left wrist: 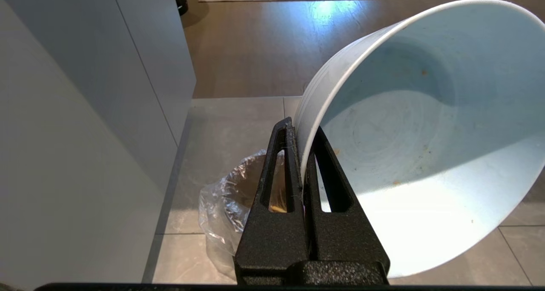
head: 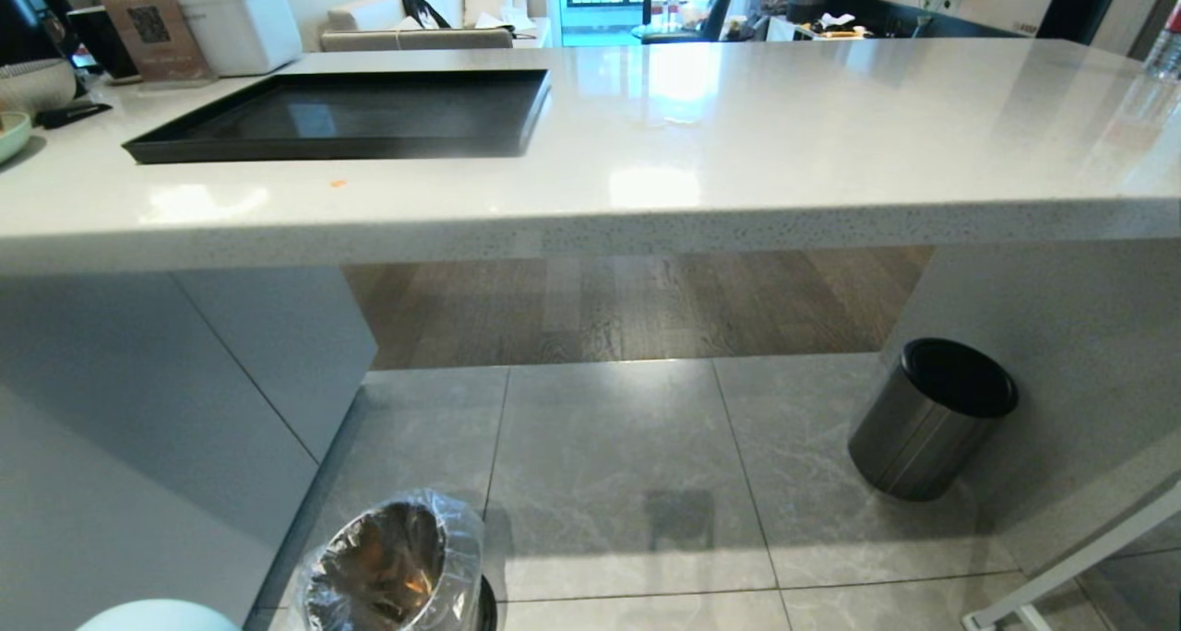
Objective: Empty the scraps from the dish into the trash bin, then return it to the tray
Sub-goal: Put the bowl back to the table
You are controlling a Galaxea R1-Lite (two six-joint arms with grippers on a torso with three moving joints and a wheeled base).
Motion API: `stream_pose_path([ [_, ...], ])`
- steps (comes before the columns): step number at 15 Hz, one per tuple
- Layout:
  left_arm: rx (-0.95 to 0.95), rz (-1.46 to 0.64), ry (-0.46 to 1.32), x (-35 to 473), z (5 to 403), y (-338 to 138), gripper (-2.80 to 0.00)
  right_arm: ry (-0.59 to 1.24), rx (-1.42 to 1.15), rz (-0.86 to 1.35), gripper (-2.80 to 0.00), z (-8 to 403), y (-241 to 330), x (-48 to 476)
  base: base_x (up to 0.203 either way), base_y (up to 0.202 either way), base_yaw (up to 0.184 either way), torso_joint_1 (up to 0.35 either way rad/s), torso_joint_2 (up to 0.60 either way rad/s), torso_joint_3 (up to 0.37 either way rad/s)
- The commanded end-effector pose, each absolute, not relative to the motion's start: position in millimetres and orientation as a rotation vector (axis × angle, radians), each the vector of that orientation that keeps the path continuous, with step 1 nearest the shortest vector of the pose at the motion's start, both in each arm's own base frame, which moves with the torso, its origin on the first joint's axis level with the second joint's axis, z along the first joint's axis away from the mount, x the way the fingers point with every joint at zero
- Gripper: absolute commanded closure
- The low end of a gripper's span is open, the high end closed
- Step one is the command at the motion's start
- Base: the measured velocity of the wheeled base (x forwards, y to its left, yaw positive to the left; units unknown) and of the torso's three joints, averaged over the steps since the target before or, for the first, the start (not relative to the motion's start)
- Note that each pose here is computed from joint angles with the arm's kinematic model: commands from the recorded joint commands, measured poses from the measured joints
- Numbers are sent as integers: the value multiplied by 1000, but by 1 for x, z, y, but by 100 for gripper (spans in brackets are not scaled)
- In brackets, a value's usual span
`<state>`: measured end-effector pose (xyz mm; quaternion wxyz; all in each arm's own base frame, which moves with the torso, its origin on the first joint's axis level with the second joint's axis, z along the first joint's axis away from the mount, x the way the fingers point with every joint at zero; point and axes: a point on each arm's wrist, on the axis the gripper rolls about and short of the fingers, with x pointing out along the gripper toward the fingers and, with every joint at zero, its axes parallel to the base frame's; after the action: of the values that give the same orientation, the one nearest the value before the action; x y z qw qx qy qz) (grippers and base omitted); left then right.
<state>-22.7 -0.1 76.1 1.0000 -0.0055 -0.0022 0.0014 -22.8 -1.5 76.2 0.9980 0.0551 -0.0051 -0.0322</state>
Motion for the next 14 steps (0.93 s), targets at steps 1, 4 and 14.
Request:
stream_pose_path([
  [1, -11, 3, -4, -23, 76, 0, 0, -11, 111, -64, 0, 76, -2, -23, 0, 0, 0, 0, 0, 0],
  [4, -11, 3, -5, -23, 76, 0, 0, -11, 111, -64, 0, 76, -2, -23, 0, 0, 0, 0, 0, 0],
  [14, -9, 2, -3, -23, 76, 0, 0, -11, 111, -64, 0, 76, -2, -23, 7, 0, 0, 0, 0, 1],
])
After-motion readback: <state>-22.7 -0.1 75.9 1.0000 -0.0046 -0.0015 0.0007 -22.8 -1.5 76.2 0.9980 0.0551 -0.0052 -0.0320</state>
